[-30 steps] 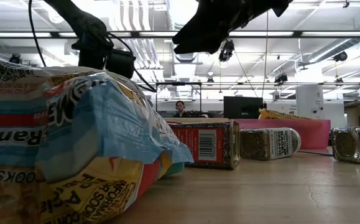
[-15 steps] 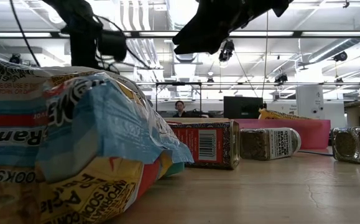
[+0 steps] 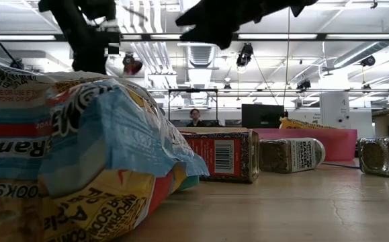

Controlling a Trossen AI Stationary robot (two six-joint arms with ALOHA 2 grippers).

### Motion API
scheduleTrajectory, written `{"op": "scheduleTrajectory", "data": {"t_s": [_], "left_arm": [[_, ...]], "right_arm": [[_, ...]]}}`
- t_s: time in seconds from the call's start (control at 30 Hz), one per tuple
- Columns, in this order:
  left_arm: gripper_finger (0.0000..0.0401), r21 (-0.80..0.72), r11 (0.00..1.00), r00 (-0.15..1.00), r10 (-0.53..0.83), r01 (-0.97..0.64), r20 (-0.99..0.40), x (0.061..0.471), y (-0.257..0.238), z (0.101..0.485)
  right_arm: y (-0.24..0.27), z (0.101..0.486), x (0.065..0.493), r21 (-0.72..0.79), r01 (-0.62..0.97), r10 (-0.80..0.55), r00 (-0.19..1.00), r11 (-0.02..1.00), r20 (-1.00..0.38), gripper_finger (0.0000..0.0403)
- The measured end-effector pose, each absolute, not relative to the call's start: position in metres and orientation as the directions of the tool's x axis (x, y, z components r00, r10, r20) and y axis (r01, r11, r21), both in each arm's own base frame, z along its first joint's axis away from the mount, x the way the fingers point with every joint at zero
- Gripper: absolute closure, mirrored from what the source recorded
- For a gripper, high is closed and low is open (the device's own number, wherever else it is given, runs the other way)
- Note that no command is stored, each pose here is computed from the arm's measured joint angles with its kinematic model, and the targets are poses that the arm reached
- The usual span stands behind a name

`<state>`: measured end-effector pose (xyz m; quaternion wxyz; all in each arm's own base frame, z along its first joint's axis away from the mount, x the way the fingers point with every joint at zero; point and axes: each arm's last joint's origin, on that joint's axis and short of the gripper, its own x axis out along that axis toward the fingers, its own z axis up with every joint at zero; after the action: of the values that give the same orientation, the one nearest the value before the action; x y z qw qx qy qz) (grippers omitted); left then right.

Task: Pick & Place Food Item
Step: Put the blue spoon into the green bin

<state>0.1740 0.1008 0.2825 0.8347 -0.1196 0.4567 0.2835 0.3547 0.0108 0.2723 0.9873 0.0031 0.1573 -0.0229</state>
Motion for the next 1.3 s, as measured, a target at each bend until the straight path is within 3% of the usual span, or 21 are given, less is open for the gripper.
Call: {"op": "scheduleTrajectory", "data": {"t_s": [0.23,0.43,0.73,1.07,1.17,1.3], "left_arm": [[0.0401,-0.13,0.893,0.738,0.266,-0.431,-0.62,0.177,0.084,0.315],[0.0401,-0.168,0.952,0.883,0.16,-0.256,-0.441,0.185,0.067,0.335],[0.0401,-0.13,0.99,0.963,0.019,-0.055,-0.267,0.201,0.043,0.35],[0.0401,-0.089,0.996,0.985,-0.023,0.008,-0.171,0.204,0.038,0.359],[0.0401,-0.088,0.995,0.988,-0.047,0.034,-0.149,0.204,0.037,0.361],[0.0401,-0.091,0.995,0.986,-0.062,0.048,-0.152,0.204,0.037,0.361]], "right_arm": [[0.01,0.271,0.377,0.01,0.054,-0.053,0.994,0.998,-0.1,0.0131],[0.005,0.272,0.393,-0.014,0.18,-0.18,0.982,0.984,-0.048,0.0131],[0.0,0.291,0.402,-0.008,0.193,-0.193,0.981,0.981,0.001,0.0131],[0.002,0.296,0.414,-0.026,0.102,-0.101,0.995,0.994,0.017,0.0133],[0.002,0.294,0.421,-0.027,0.1,-0.099,0.995,0.995,0.017,0.0156],[0.002,0.294,0.424,-0.045,0.096,-0.096,0.995,0.994,0.019,0.0217]]}}
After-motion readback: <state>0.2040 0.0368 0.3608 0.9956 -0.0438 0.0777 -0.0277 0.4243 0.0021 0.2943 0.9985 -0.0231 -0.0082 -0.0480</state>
